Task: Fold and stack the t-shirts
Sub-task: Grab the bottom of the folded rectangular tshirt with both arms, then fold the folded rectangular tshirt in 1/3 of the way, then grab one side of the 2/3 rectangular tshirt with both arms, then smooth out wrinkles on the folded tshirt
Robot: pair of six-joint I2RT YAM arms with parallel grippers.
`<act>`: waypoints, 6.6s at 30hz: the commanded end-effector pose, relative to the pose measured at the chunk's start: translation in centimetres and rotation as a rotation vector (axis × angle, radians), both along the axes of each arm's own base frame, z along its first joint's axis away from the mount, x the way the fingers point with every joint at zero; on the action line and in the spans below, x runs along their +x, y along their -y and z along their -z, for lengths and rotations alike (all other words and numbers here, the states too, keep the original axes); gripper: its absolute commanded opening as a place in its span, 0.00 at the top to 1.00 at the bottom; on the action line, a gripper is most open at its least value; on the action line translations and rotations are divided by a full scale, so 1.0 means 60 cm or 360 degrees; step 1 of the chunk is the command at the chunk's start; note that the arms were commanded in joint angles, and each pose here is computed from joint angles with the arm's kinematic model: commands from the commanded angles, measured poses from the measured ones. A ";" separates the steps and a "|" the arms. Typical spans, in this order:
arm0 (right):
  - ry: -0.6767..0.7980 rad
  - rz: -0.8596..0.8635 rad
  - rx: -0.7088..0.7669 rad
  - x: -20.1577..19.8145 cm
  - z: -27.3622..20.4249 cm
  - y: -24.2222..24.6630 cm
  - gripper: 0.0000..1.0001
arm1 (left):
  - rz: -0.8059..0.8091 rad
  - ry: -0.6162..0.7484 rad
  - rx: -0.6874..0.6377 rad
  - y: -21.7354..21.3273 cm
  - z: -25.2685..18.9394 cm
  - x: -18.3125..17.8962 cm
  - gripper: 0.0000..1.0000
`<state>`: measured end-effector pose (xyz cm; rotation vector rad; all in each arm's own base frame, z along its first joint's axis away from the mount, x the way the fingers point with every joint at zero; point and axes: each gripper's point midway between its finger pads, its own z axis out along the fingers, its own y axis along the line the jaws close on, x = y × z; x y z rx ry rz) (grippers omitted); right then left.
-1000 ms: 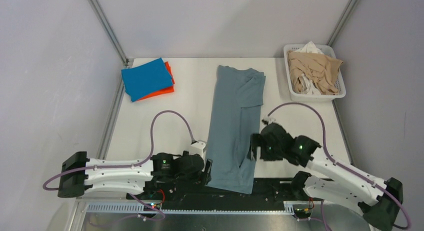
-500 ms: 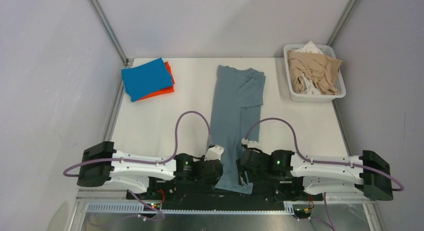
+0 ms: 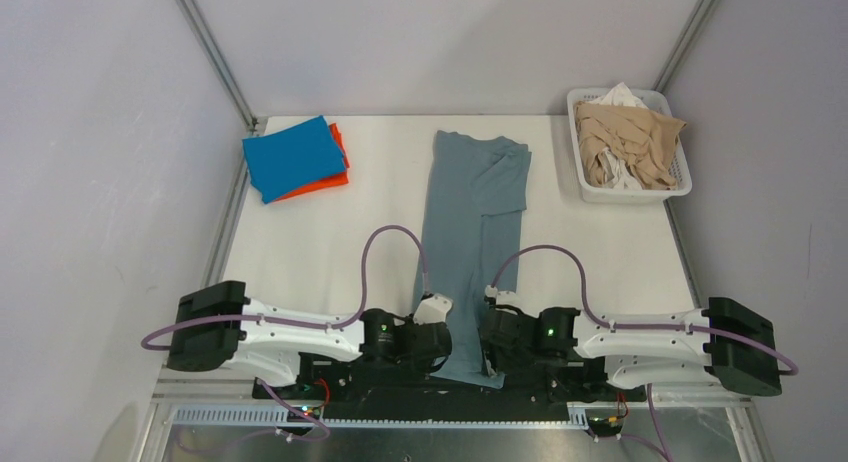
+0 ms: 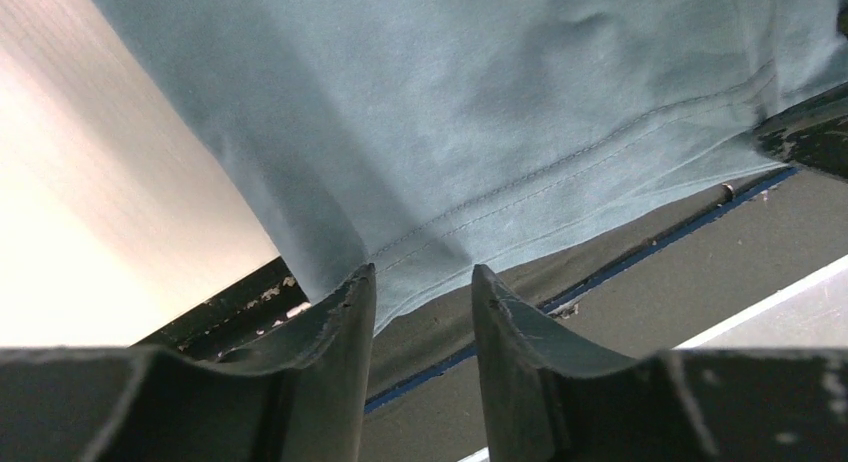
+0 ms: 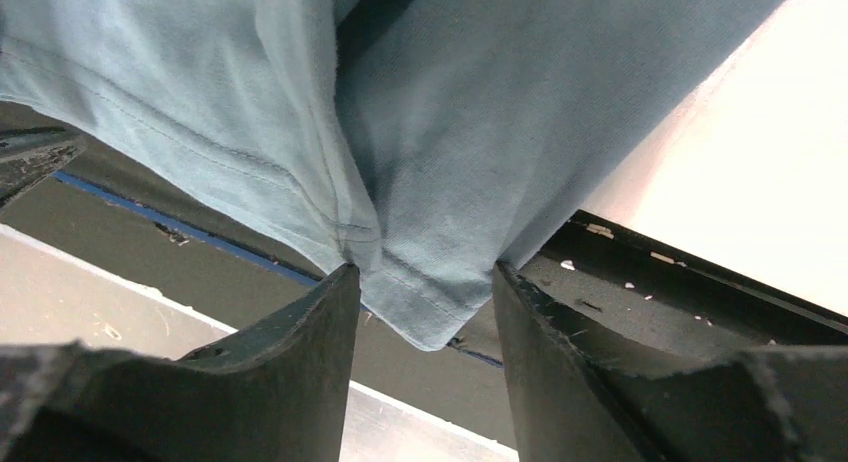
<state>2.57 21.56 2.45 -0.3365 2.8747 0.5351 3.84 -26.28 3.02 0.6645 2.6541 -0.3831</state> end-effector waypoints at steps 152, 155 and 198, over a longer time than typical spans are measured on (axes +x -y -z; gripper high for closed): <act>0.0040 0.0952 0.0313 0.229 0.043 0.117 1.00 | -0.0758 0.0047 -0.0430 -0.042 0.046 0.290 1.00; 0.0014 0.0885 0.0356 0.200 0.029 0.110 1.00 | -0.0753 -0.0009 -0.0395 -0.052 0.056 0.245 1.00; 0.0479 0.0763 0.0568 0.349 -0.270 0.132 1.00 | -0.0670 0.0780 -0.0731 -0.015 -0.315 0.422 1.00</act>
